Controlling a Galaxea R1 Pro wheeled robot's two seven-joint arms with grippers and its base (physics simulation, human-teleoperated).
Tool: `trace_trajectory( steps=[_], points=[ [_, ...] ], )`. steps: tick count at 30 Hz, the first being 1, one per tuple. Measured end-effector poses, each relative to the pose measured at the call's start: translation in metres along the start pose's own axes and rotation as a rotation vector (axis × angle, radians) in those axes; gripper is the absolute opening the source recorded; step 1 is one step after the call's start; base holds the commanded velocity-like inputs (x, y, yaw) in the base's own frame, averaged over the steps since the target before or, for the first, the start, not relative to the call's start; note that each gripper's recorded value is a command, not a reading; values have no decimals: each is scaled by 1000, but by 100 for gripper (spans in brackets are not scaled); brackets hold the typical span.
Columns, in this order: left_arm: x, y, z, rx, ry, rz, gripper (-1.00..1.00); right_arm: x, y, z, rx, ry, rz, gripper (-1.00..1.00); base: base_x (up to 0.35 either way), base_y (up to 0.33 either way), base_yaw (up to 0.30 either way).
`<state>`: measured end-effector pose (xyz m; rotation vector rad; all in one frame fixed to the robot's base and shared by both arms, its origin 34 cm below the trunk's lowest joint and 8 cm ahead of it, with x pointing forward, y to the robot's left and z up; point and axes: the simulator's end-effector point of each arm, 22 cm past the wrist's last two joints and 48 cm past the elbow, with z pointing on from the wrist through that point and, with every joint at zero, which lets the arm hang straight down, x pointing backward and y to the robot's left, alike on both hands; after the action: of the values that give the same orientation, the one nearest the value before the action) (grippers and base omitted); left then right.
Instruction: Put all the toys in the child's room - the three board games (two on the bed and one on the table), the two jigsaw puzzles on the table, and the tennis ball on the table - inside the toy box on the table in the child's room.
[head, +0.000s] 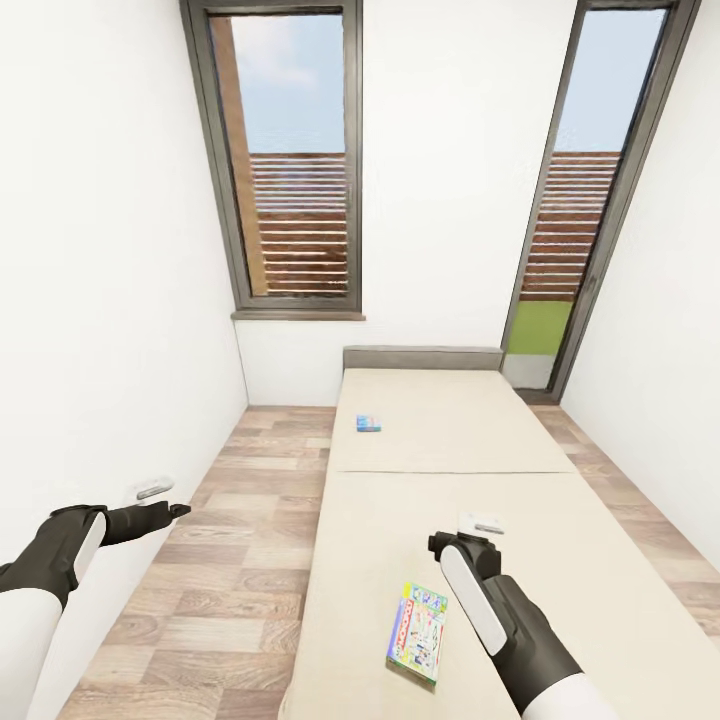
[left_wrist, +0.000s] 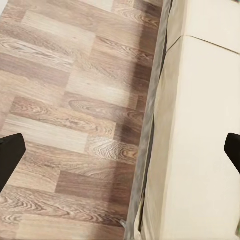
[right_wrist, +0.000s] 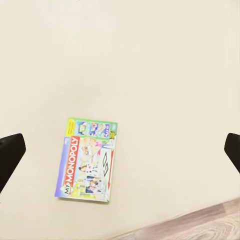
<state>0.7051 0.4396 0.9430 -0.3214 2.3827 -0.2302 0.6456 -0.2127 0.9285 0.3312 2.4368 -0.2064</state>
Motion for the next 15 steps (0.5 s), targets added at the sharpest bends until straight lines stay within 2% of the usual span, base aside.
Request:
trace_trajectory(
  steps=[11, 15],
  points=[
    [0, 0, 0, 0, 0, -1, 100, -2, 1, -1, -3, -4, 5, 100, 2, 0, 0],
    [0, 0, 0, 0, 0, 0, 100, -2, -1, -1, -2, -3, 6, 100, 122, 0, 0]
  ],
)
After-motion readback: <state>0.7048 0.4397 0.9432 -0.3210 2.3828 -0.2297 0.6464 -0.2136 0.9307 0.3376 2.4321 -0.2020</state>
